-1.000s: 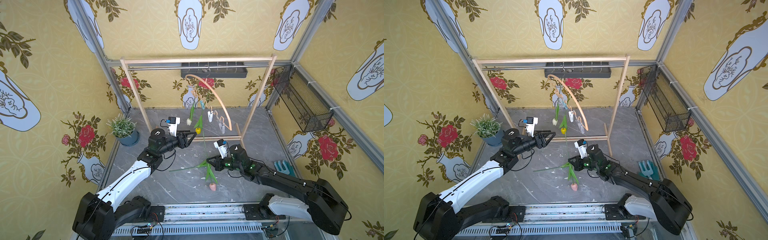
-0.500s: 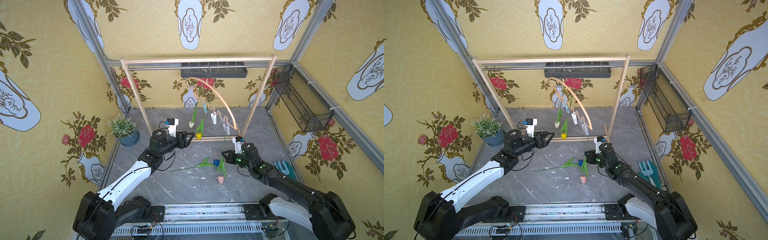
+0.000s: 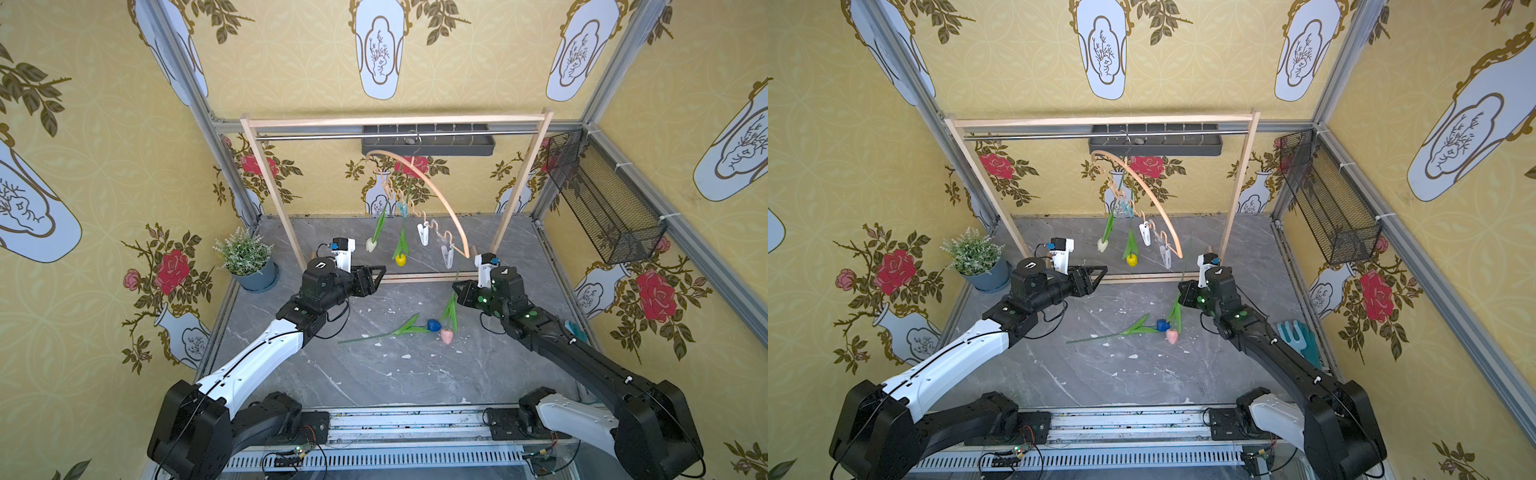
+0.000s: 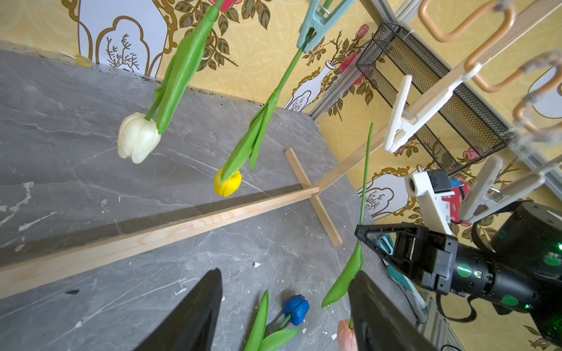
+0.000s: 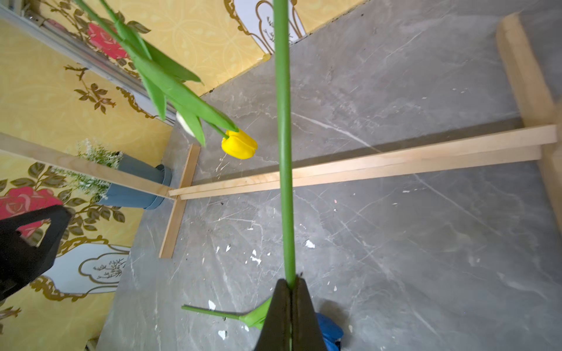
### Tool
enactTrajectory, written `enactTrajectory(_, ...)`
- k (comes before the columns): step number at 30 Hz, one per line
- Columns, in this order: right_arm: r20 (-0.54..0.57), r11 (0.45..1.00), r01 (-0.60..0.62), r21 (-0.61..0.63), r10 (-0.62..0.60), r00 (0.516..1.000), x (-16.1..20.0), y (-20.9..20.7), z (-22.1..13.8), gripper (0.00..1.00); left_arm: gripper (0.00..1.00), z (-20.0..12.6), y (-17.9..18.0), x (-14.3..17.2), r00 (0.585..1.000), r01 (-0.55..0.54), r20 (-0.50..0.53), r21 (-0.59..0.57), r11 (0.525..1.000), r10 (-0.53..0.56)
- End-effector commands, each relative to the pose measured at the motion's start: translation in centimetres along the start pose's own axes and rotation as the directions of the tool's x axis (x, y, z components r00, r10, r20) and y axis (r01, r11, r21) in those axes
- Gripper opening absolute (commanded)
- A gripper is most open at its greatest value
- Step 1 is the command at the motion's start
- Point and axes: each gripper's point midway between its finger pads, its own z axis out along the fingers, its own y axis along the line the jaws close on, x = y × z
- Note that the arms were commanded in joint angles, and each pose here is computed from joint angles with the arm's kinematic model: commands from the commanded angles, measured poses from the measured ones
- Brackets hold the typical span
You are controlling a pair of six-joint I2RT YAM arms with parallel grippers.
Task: Dry the flowers on a clothes hanger
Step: Open the clamp at the hanger.
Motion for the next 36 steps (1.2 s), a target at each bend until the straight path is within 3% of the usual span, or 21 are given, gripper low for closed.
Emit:
enactTrajectory(1,0.02,0.999,-0.024,0.047,0.023,1.0,-1.3,-1.2,0.2,0.0,0.73,0.0,0.1,-0.4,0.999,-0.033,0.01,-0.015,0.999,0.033)
enactTrajectory(7,0.042,0.992,-0.104,0.066,0.102,0.994,-3.7,-2.5,-0.3,0.0,0.74,0.1,-0.6,-2.0,0.998,-0.049,0.042,-0.011,0.999,0.05)
enactTrajectory(16,0.08,0.98,-0.008,-0.201,0.024,0.996,-5.7,1.8,-2.6,0.0,0.76,0.8,-4.9,-4.4,0.993,-0.099,0.081,0.18,0.979,0.085)
enactTrajectory(25,0.032,0.901,0.047,-0.431,-0.037,0.999,-6.4,6.1,-3.3,0.0,0.74,2.2,-10.0,-5.4,0.989,-0.146,0.06,0.436,0.888,0.133)
enactTrajectory(30,0.012,0.852,0.11,-0.512,-0.121,0.993,-6.2,8.6,-3.5,0.0,0.74,3.4,-10.9,-5.7,0.978,-0.205,0.073,0.464,0.862,0.193)
enactTrajectory(36,-0.019,0.847,0.174,-0.502,-0.212,0.977,-4.8,10.3,-2.5,0.0,0.74,4.3,-10.5,-6.2,0.967,-0.256,0.1,0.433,0.864,0.236)
